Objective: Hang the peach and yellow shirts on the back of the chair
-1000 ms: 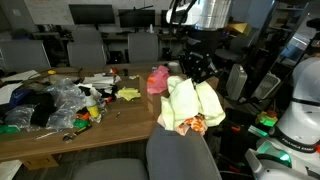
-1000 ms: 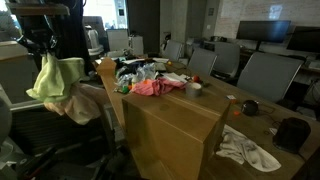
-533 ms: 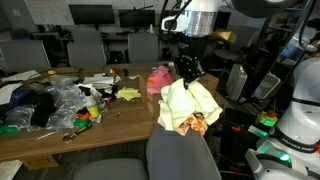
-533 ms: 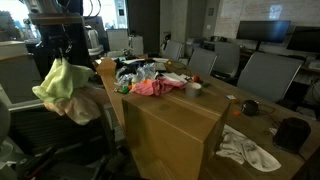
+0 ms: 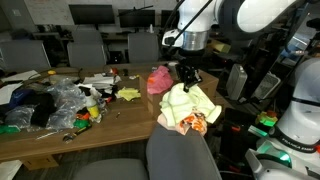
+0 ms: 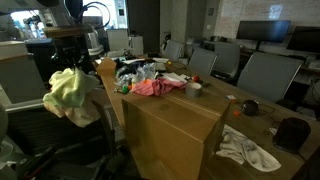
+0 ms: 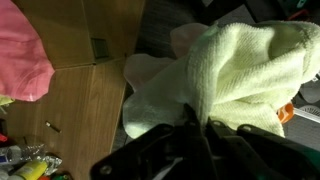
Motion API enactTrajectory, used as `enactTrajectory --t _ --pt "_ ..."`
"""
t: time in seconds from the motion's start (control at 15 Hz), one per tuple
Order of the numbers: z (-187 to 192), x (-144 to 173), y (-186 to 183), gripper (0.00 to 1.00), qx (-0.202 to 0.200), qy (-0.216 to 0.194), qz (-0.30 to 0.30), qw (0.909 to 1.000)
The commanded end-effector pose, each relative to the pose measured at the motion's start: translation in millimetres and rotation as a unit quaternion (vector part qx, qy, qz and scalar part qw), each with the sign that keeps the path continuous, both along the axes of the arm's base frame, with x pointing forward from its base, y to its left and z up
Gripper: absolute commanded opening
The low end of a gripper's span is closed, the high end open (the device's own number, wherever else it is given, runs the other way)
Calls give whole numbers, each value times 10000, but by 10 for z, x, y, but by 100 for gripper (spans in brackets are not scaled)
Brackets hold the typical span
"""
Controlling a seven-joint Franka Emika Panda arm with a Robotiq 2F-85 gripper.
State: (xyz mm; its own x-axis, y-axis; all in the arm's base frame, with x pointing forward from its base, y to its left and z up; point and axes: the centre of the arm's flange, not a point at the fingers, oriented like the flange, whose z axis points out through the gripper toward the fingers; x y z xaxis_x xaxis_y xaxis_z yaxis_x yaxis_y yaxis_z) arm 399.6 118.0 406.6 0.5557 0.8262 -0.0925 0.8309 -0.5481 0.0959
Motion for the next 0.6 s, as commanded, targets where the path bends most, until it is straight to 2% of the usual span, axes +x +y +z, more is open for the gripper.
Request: enactTrajectory --t 0.0,0.53 --pt "-49 -35 -3 3 -149 -167 -61 9997" --pt "-32 -66 48 3 -283 -331 -69 9990"
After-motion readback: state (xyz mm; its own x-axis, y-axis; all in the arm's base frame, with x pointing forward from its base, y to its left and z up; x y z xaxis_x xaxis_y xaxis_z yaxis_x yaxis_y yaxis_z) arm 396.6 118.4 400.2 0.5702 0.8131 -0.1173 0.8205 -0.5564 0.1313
